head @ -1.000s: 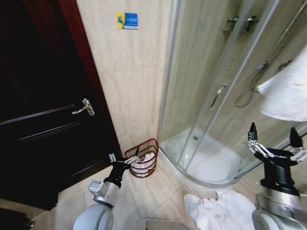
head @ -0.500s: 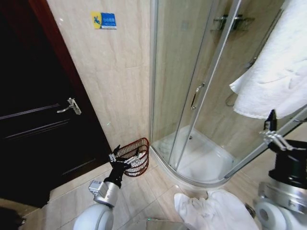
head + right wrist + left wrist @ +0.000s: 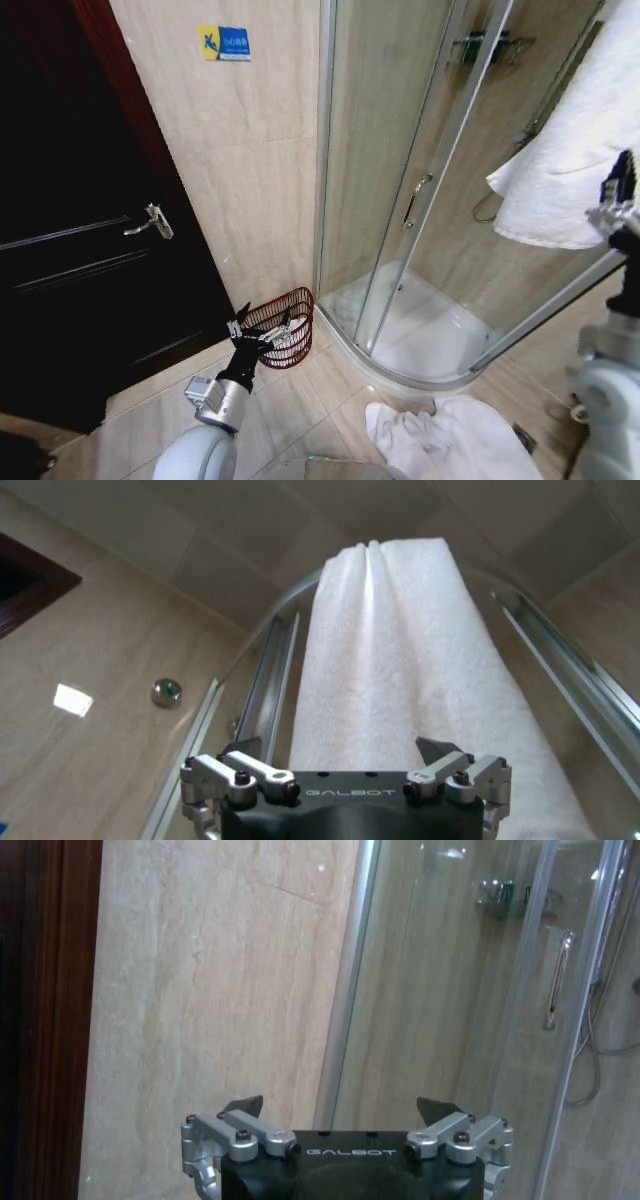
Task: Discard the used towel into the hamper.
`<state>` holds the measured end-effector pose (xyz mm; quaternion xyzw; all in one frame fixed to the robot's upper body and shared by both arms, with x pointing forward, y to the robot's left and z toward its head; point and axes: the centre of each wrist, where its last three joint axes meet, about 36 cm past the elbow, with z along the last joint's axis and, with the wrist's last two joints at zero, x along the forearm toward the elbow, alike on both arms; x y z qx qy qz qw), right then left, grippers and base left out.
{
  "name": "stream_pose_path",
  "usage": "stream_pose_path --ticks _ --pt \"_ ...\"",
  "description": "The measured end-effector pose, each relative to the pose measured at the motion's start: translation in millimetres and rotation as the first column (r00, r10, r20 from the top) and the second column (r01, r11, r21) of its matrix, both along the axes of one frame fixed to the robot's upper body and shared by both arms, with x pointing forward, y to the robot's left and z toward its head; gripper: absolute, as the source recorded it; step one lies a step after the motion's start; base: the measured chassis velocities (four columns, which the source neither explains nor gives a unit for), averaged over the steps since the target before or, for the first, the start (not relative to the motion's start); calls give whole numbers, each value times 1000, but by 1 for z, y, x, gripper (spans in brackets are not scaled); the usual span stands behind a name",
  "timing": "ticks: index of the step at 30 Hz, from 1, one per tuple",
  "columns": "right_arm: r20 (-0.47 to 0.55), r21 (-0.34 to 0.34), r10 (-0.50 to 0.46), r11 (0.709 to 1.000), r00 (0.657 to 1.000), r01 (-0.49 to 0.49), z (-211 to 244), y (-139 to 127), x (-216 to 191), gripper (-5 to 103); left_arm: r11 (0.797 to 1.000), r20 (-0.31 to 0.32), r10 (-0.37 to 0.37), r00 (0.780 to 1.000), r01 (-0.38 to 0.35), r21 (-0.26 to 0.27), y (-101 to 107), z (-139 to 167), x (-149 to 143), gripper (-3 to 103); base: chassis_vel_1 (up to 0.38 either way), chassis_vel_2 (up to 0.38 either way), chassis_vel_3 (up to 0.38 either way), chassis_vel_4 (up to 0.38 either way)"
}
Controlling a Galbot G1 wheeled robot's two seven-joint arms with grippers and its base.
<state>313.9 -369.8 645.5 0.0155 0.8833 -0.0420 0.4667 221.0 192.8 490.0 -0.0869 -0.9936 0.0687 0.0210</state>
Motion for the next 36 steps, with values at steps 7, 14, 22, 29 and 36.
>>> stream_pose_path --ticks 7,14,22,29,36 --pt "-25 -77 -28 997 999 26 41 -26 59 100 1000 0 0 1000 0 0 0 0 0 100 0 0 0 0" --pt "-3 -79 -115 990 993 114 75 -32 87 100 1000 0 0 1000 0 0 0 0 0 100 0 0 0 0" --pt "21 -130 -195 972 981 196 118 -27 98 100 1000 0 0 1000 0 0 0 0 0 100 0 0 0 0" --pt "54 -188 -226 954 973 232 171 -26 135 100 1000 0 0 1000 0 0 0 0 0 100 0 0 0 0" --pt "76 -202 -386 897 919 393 212 -39 148 100 1000 0 0 1000 0 0 0 0 0 100 0 0 0 0"
